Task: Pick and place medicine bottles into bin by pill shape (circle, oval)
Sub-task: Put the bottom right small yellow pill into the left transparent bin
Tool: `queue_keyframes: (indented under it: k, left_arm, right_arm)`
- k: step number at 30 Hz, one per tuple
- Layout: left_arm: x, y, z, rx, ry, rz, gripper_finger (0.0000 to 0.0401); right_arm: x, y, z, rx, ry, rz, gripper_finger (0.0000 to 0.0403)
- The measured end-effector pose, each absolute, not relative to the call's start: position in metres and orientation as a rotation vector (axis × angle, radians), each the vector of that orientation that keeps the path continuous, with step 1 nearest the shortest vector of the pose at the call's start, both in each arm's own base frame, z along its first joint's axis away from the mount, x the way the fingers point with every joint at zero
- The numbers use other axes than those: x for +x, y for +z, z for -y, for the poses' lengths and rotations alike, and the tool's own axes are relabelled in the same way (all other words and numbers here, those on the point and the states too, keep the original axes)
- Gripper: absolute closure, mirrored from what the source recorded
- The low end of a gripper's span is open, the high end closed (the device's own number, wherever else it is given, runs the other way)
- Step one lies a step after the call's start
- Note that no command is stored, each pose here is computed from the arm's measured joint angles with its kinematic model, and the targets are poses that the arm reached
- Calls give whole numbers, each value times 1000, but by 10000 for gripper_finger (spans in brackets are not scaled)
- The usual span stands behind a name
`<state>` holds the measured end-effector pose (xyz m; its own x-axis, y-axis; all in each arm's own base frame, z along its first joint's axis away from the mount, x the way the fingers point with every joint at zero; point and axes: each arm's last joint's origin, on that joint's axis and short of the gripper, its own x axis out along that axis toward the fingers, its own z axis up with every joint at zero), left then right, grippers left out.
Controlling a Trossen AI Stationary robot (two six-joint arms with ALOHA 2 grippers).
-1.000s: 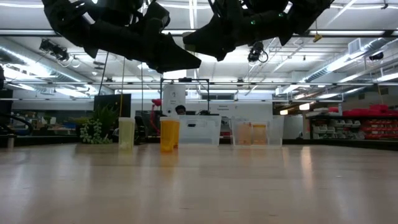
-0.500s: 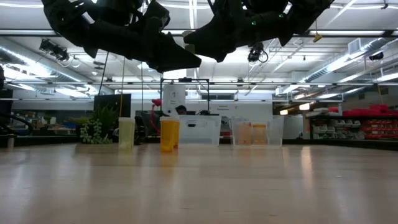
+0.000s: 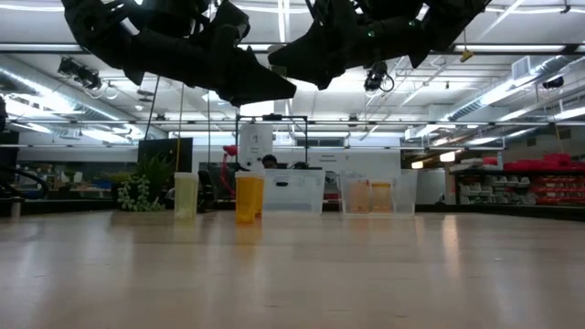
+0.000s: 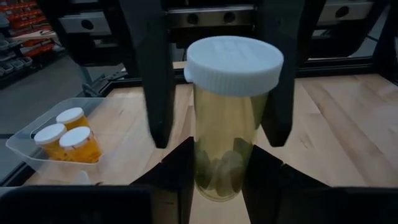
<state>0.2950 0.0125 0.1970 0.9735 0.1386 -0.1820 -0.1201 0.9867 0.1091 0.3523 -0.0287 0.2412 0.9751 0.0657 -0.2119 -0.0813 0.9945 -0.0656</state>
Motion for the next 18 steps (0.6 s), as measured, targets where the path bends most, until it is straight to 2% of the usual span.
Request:
queue_keyframes:
  k: [10, 18]
  left_arm:
    - [295, 197, -13, 97, 131, -191, 287]
    - [295, 197, -13, 98, 135, -192, 285]
  right_arm:
    - [352, 241, 29, -78, 75, -212, 277]
    - [352, 241, 29, -79, 75, -212, 281]
